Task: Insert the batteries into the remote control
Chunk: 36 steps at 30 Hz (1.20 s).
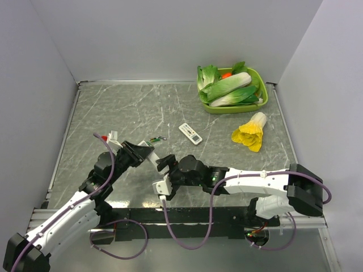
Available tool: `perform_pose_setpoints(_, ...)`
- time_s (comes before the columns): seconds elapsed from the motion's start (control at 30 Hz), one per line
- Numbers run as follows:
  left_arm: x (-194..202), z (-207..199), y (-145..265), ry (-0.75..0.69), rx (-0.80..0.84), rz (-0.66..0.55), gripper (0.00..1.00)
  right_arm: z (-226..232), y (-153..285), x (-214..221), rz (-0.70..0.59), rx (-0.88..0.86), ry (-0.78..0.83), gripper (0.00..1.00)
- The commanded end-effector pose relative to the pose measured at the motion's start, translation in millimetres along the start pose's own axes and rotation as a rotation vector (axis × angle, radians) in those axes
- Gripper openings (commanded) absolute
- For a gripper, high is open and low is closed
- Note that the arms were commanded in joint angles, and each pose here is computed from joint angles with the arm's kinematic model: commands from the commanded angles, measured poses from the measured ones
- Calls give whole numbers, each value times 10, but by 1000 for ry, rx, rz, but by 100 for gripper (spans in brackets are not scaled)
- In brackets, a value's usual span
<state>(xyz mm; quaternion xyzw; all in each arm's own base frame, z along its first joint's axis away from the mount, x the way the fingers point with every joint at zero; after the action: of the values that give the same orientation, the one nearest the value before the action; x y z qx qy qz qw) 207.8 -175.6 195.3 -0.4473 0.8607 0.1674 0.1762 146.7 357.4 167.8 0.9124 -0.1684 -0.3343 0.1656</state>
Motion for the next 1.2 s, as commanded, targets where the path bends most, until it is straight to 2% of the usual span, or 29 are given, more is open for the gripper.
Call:
perform_pose_setpoints(0.0,-129,-354,5,44,100,-20,1,-180,-61,-124,-38,57,42,94)
perform_pose_setpoints(0.37,-173,-366,20,78,76,-38,1,-139,-103,-80,-15,38,62,92)
perform_pose_setpoints(0.67,-262,-463,25,127,93,-61,1,113,-159,106,58,-50,63,84)
perform_pose_setpoints(0.8,-231,-518,28,163,134,-31,1,204,-206,193,96,-82,69,76)
perform_pose_setpoints(1.17,-429,-566,114,167,154,-66,1,405,-237,313,134,-152,43,55)
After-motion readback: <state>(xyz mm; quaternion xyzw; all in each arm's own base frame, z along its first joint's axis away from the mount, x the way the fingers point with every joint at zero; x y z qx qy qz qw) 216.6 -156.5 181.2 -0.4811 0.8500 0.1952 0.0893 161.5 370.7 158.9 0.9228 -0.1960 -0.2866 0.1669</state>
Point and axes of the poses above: each gripper's point midway between its finger pads, its own y axis back along the fingers, its own z axis along the line the jaws close on, x = y × z, the point moved 3 cm from there along y, back along the fingers
